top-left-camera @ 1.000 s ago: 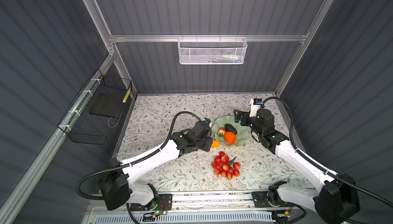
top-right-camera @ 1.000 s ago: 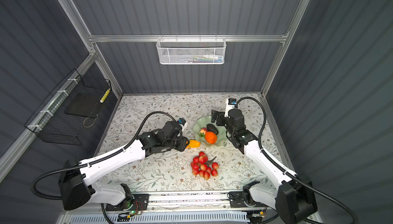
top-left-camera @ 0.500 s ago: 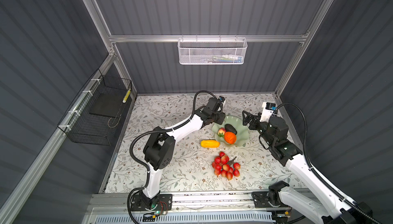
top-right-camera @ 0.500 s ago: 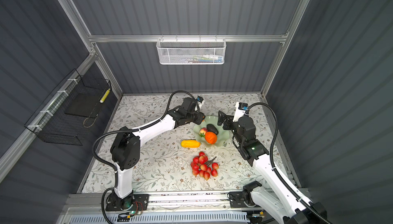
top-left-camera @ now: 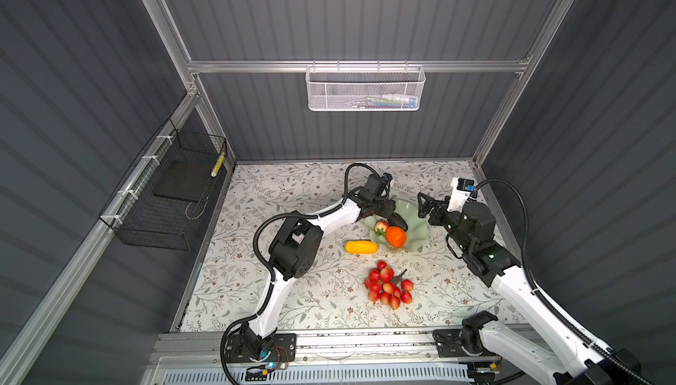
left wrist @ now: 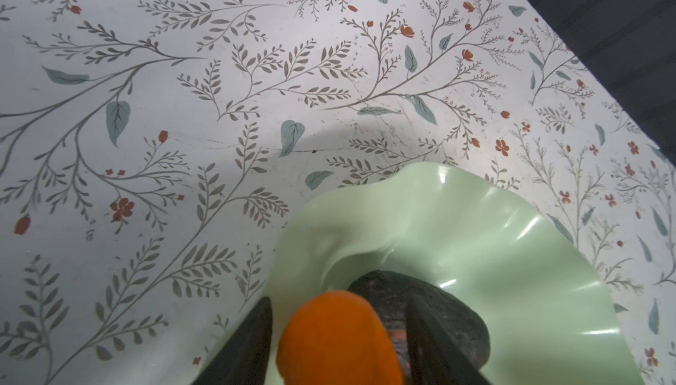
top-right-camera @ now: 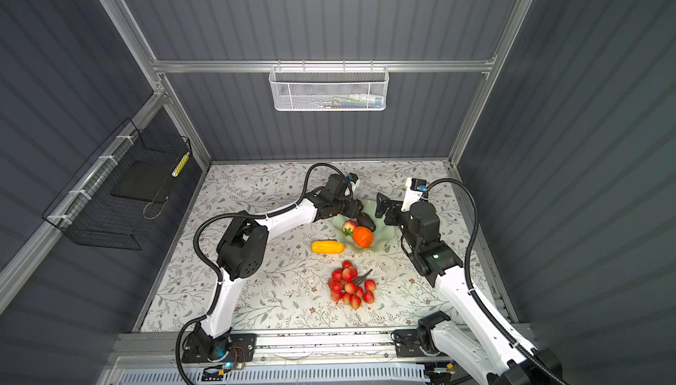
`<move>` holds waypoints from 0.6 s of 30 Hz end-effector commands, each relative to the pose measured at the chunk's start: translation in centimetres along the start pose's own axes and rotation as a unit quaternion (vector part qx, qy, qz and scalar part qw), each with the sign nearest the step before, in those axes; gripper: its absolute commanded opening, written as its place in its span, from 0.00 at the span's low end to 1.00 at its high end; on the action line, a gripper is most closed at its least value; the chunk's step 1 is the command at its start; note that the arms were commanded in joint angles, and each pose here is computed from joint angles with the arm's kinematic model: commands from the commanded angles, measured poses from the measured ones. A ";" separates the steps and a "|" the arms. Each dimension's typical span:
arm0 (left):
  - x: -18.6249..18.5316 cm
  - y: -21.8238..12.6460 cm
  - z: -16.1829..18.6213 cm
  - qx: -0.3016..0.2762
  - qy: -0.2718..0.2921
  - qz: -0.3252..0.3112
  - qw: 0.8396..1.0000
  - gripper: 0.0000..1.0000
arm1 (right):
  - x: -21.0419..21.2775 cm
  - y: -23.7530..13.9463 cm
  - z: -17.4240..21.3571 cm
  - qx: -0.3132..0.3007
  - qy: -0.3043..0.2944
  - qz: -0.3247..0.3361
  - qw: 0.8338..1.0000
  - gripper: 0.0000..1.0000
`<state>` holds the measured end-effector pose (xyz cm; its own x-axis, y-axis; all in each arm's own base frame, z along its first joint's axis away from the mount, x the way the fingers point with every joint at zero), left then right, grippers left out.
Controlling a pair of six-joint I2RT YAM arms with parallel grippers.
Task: Place and organize the fake fruits in the fruit bowl
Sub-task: 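Release the tangerine into the bowl and withdraw the left gripper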
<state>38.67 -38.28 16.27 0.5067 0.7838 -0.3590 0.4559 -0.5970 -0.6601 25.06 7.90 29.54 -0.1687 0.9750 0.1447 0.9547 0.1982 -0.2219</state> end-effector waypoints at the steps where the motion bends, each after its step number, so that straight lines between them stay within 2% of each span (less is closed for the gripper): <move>1: -0.5 -1.3 -1.3 -0.023 -0.007 0.014 1.000 0.70 | -0.3 -0.1 0.3 0.006 -0.011 0.014 1.000 0.99; 6: -0.4 -4.8 -3.6 -0.078 -0.012 0.002 0.997 0.79 | -0.2 0.2 0.1 0.018 -0.029 0.011 0.999 0.99; 9: 1.1 -8.3 -5.4 -0.134 -0.046 -0.011 0.990 0.84 | 0.1 0.8 0.2 0.041 -0.052 0.002 0.998 0.99; 13: 4.2 -14.4 -6.5 -0.224 -0.101 -0.037 0.969 0.90 | 1.0 2.0 0.7 0.086 -0.079 -0.044 0.992 0.99; 18: 8.6 -19.9 -3.3 -0.291 -0.152 -0.140 0.934 0.97 | 3.3 4.1 2.3 0.152 -0.108 -0.109 0.976 0.97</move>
<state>37.02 -22.63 29.10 0.2482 0.8594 -0.4470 0.8406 -0.4204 -0.3414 27.79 10.42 27.47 -0.3212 0.9465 0.0296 0.8526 0.3027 -0.4259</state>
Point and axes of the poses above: each gripper's point midway between its finger pads, its own y axis out along the fingers, its own x axis along the line the jaws close on, z = x × y, the point moved 9 cm from there along -y, back along the fingers, and after that the axes turned 10 degrees about -y, right-handed, at the moved point
